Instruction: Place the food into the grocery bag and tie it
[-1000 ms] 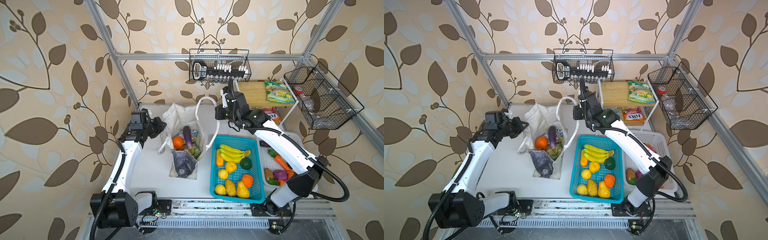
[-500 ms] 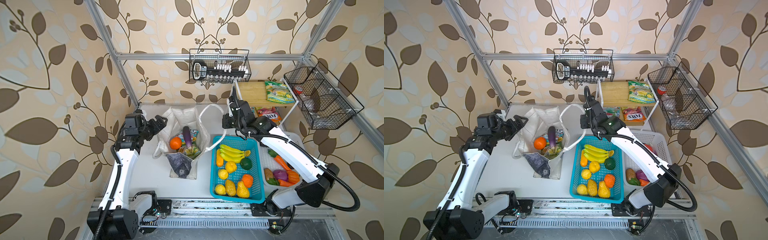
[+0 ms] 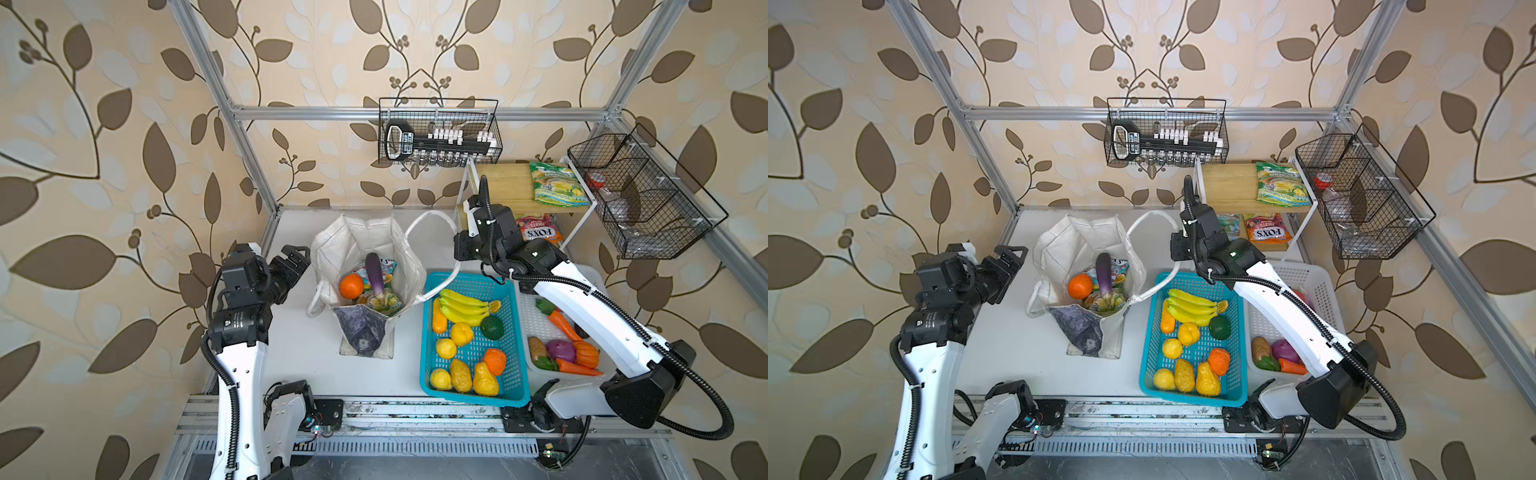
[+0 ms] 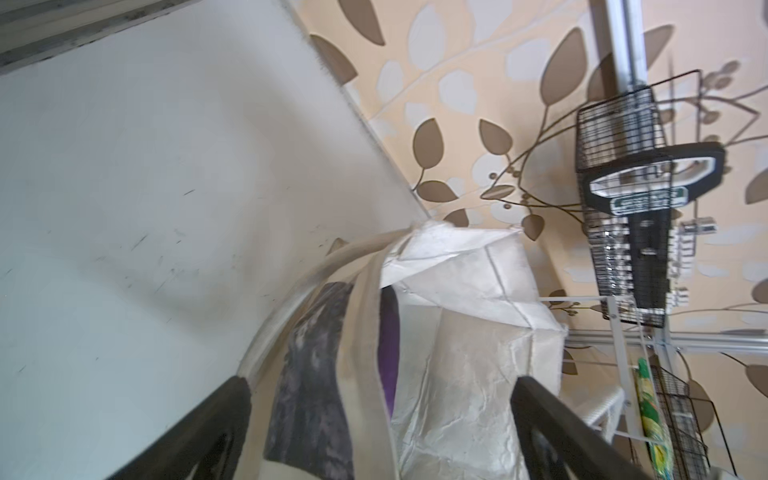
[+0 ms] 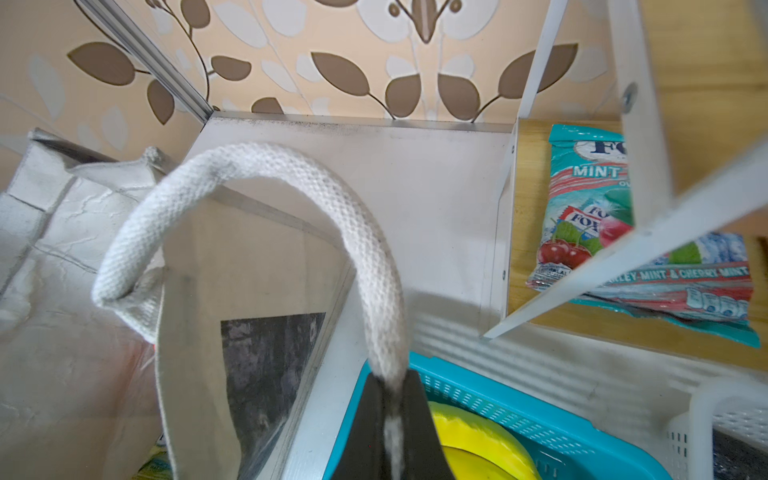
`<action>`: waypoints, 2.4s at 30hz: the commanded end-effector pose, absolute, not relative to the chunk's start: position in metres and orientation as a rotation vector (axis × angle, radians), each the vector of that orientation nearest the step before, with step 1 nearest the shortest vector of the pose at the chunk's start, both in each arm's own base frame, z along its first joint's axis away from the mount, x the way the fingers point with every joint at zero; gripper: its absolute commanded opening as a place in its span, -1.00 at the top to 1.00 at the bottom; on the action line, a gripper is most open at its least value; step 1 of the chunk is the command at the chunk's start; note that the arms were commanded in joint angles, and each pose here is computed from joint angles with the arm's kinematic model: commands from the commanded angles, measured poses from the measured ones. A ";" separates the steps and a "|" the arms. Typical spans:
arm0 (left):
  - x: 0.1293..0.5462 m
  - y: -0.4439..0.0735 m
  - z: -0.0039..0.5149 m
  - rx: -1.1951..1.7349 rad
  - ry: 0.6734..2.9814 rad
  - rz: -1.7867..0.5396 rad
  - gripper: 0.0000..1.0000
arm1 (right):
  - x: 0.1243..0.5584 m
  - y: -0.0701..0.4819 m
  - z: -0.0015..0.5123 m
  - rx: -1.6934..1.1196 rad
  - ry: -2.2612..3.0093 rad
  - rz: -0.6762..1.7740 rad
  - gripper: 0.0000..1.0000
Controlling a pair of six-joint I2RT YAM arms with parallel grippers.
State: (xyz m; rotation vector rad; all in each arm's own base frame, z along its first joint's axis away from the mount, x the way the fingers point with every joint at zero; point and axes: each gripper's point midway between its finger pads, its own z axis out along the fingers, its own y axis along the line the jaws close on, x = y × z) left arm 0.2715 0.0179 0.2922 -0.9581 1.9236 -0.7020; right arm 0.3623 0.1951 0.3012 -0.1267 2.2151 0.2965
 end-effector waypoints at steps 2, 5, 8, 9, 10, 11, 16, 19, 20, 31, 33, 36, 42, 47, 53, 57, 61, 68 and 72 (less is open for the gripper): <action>0.261 0.030 0.272 -1.136 1.850 -0.768 -0.97 | 0.359 0.196 0.303 -0.172 2.199 0.311 1.00; 0.252 0.029 0.251 -1.225 1.756 -0.880 -0.98 | 0.357 0.193 0.301 -0.178 2.198 0.308 1.00; 0.242 0.033 0.225 -1.300 1.762 -0.835 -0.98 | 0.353 0.194 0.300 -0.184 2.195 0.334 1.00; 0.242 0.033 0.217 -1.318 1.760 -0.843 -0.97 | 0.352 0.195 0.302 -0.189 2.187 0.349 1.00; 0.241 0.031 0.206 -1.352 1.754 -0.887 -0.96 | 0.351 0.196 0.301 -0.192 2.184 0.358 1.00; 0.243 0.027 0.194 -1.391 1.737 -0.951 -0.91 | 0.350 0.195 0.301 -0.191 2.186 0.361 1.00; 0.259 0.010 0.167 -1.427 1.710 -1.209 -0.90 | 0.347 0.193 0.309 -0.183 2.156 0.371 1.00; 0.267 0.012 0.155 -1.428 1.742 -1.208 -0.98 | 0.347 0.192 0.308 -0.178 2.154 0.369 1.00; 0.272 0.008 0.151 -1.431 1.743 -1.269 -0.98 | 0.348 0.192 0.307 -0.174 2.154 0.369 1.00; 0.303 -0.024 0.137 -1.399 1.758 -1.482 -0.72 | 0.357 0.198 0.296 -0.170 2.169 0.368 1.00; 0.311 -0.030 0.140 -1.377 1.772 -1.474 -0.73 | 0.359 0.197 0.295 -0.164 2.170 0.361 1.00; 0.314 -0.030 0.143 -1.378 1.756 -1.474 -0.69 | 0.358 0.198 0.294 -0.168 2.177 0.365 1.00; 0.297 -0.029 0.143 -1.435 1.673 -1.499 -0.72 | 0.360 0.194 0.288 -0.163 2.188 0.341 1.00; 0.285 -0.031 0.164 -1.367 1.653 -1.494 -0.66 | 0.360 0.198 0.282 -0.169 2.206 0.359 1.00; 0.272 -0.042 0.147 -1.403 1.717 -1.502 -0.50 | 0.361 0.197 0.280 -0.155 2.206 0.358 1.00; 0.282 -0.033 0.144 -1.393 1.736 -1.421 0.04 | 0.360 0.200 0.282 -0.156 2.206 0.378 1.00; 0.286 -0.008 0.161 -1.352 1.755 -1.268 0.71 | 0.356 0.195 0.289 -0.160 2.194 0.354 1.00; 0.272 0.021 0.237 -1.155 1.797 -0.912 1.00 | 0.354 0.192 0.302 -0.168 2.174 0.338 1.00; 0.268 0.027 0.261 -1.074 1.827 -0.804 1.00 | 0.352 0.192 0.312 -0.170 2.150 0.341 1.00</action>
